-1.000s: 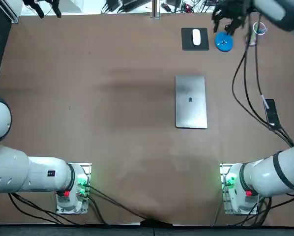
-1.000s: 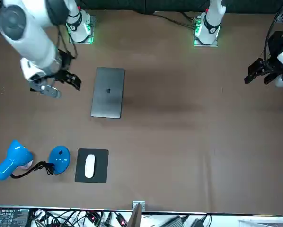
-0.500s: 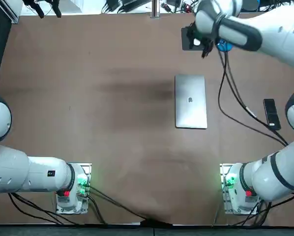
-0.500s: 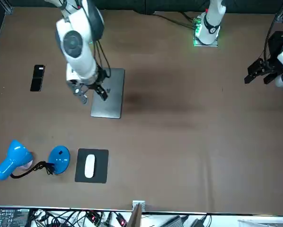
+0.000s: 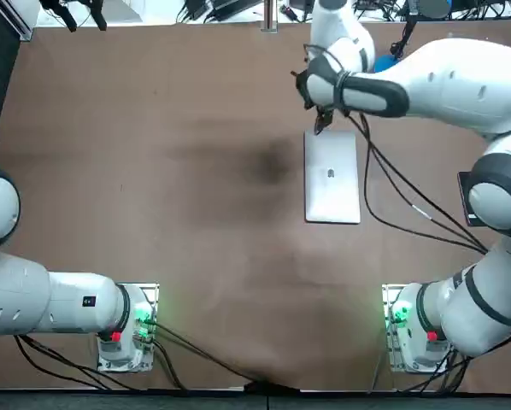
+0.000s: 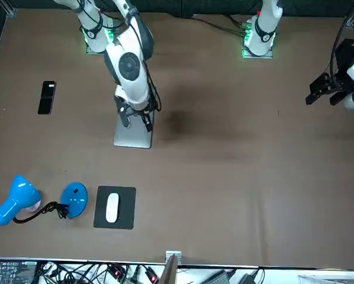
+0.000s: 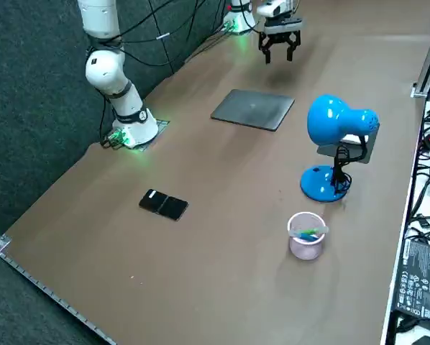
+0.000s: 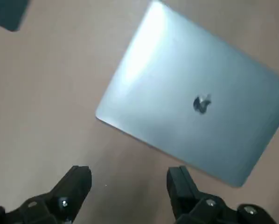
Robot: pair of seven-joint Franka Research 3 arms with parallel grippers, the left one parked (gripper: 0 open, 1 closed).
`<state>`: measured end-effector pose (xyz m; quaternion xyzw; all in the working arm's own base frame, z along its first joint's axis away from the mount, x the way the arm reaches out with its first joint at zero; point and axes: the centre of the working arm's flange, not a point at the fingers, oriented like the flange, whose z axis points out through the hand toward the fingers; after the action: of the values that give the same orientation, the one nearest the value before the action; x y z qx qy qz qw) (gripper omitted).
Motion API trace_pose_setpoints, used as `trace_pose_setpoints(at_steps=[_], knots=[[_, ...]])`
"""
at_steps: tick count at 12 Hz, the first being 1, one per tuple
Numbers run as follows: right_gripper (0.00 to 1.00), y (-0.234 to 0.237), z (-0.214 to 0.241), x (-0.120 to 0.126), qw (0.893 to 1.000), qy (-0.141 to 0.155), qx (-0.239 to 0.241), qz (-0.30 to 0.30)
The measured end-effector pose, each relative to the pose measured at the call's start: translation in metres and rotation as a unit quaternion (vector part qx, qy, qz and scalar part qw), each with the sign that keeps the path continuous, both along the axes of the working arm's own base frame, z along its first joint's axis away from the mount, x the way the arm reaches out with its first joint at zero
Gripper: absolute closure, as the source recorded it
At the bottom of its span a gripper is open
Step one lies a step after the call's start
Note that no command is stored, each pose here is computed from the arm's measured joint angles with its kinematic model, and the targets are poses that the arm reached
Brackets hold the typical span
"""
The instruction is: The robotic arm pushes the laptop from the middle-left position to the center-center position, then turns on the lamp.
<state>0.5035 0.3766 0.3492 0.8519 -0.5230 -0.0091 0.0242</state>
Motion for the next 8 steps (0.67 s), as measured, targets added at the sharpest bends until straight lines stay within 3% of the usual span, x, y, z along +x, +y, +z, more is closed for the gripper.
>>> trace_pose_setpoints(at_steps=[3,8], knots=[[0.00,0.021,-0.033,-0.009,0.997,-0.001,-0.004,-0.079],[0.00,0.029,-0.077,-0.010,0.978,-0.020,0.013,-0.208]])
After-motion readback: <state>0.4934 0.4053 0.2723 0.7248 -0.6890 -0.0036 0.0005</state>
